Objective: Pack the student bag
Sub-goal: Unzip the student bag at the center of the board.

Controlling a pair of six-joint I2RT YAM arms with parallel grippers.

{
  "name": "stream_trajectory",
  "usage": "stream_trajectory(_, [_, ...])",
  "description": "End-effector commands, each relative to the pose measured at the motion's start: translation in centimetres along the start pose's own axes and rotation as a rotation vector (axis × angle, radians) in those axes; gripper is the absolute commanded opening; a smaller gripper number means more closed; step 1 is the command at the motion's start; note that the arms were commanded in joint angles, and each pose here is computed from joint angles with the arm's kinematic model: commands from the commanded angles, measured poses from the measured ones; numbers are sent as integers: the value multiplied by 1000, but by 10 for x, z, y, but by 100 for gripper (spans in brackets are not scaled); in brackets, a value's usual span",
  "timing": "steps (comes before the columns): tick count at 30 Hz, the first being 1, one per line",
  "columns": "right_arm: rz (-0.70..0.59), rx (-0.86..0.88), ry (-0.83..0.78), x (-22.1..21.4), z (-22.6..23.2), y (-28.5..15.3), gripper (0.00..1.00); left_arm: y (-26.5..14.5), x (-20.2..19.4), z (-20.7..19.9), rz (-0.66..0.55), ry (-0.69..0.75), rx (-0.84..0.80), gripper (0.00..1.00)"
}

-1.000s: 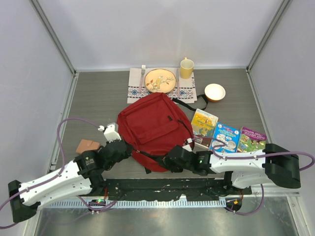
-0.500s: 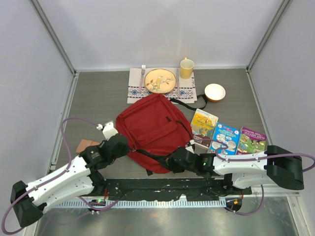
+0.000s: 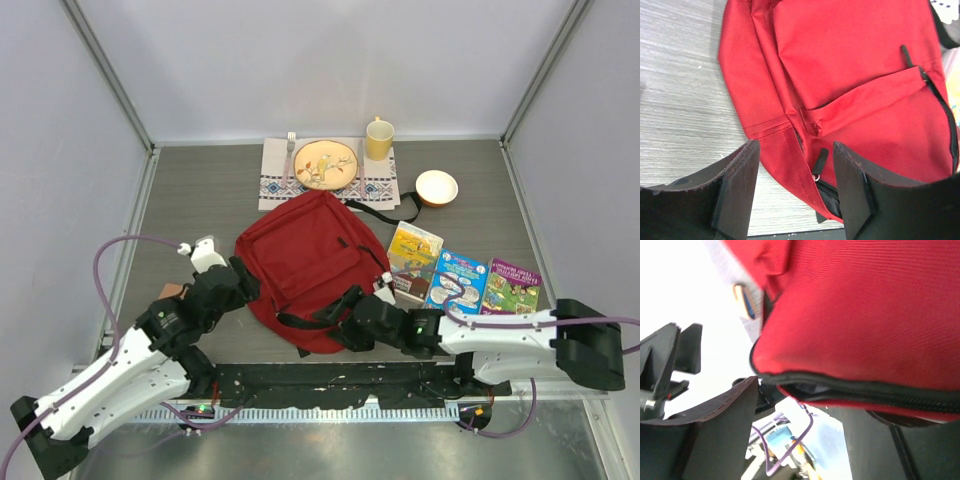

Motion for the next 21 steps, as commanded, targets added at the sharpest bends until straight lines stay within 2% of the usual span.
stream_trajectory(1, [-105,179,-364,18,50,-38,73,-18,17,-5,-29,12,-35,66])
stream_trajectory(5, [-164,186,-561,32,61,-72,77,-25,22,-13,-28,10,-73,68])
stream_trajectory(7, [-253,83,-622,54,45,-82,77,-26,21,-20,-11,14,-94,68])
stream_trajectory(9, [-366,46,-604,77,47,-100,79,-27,20,-27,10,24,-112,69])
stream_trajectory(12, [-477,-72,-568,104,28,-116,82,-27,18,-37,36,40,-143,70])
stream_trajectory(13, [-547,-160,-578,121,13,-123,84,-28,14,-41,61,41,-160,69])
stream_trajectory(15, [-598,-240,-548,137,-2,-130,87,-29,12,-47,81,41,-181,69])
stream_trajectory(19, [-529,-330,-579,149,-27,-119,89,-29,6,-49,111,36,-201,70])
stream_trajectory(21, [-446,-359,-594,150,-39,-108,89,-29,6,-48,108,28,-201,72])
Point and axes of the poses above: each gripper's point midway between its finger pads, its own y axis out along the fingers, its own z axis along the line the jaws close on, x = y × z, the point moved 2 cm from there along -y, back along the fingers, and after that the axes turned 12 degrees about -y, right-handed, at the moved point
